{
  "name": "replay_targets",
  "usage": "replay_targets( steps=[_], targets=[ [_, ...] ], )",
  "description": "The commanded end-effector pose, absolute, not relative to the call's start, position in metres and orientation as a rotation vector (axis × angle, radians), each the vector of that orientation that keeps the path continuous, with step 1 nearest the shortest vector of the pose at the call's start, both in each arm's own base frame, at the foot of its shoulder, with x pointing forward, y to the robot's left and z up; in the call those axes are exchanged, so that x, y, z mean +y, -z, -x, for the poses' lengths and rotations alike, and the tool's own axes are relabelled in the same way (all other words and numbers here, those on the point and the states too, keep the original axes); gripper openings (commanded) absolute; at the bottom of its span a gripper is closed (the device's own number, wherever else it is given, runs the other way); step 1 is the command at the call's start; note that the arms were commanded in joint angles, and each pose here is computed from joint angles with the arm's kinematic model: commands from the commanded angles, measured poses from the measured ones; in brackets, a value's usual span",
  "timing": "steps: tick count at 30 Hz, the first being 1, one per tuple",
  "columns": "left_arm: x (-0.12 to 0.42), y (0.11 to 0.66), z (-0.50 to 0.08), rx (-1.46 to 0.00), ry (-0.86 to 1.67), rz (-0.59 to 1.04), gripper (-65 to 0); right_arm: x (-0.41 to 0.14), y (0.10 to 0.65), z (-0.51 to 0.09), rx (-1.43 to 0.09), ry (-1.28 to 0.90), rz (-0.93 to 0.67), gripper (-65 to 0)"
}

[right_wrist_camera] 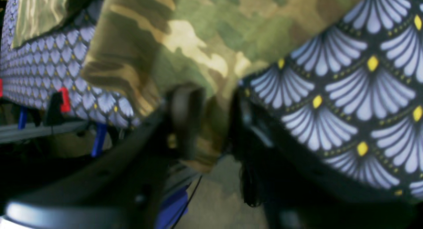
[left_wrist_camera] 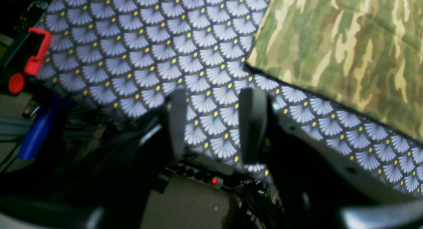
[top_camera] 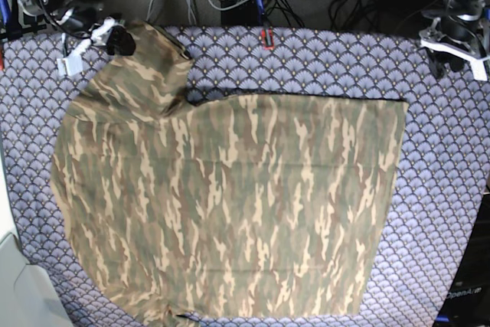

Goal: Fold the T-shirt properly
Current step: 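Move the right gripper to the folded sleeve corner of the camouflage shirt, then move the left gripper to the shirt's shoulder corner and grasp it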

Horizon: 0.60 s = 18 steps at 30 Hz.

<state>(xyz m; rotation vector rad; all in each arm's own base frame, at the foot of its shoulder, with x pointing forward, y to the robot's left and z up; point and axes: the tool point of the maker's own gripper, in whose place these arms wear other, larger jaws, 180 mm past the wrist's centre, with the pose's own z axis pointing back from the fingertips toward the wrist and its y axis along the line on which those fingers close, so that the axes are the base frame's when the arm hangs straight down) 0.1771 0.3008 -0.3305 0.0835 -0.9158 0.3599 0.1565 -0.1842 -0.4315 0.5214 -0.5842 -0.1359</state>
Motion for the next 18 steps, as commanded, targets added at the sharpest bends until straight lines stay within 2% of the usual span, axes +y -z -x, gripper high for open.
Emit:
replay_targets(
  steps=[1,5,11,18],
  targets=[
    [0.304,0.318,-0.188,-0.969,-0.349,-0.09,-39.1,-0.185,0.44,-0.143,-0.512,0.112,-0.494,-55.3],
    [0.308,0.318,-0.203,-0.999,-0.375,-0.078,-39.0,-0.185,0.441,-0.143,-0.51,0.111,-0.493,-64.5],
    [0.316,0.322,-0.233,-1.042,-0.43,-0.043,-39.0,-0.186,0.441,-0.143,-0.51,0.11,-0.492,-65.0],
    [0.323,0.352,-0.256,-1.01,-0.517,0.012,-39.0,-0.185,0.441,-0.143,-0.508,0.109,-0.492,-65.0]
  ],
)
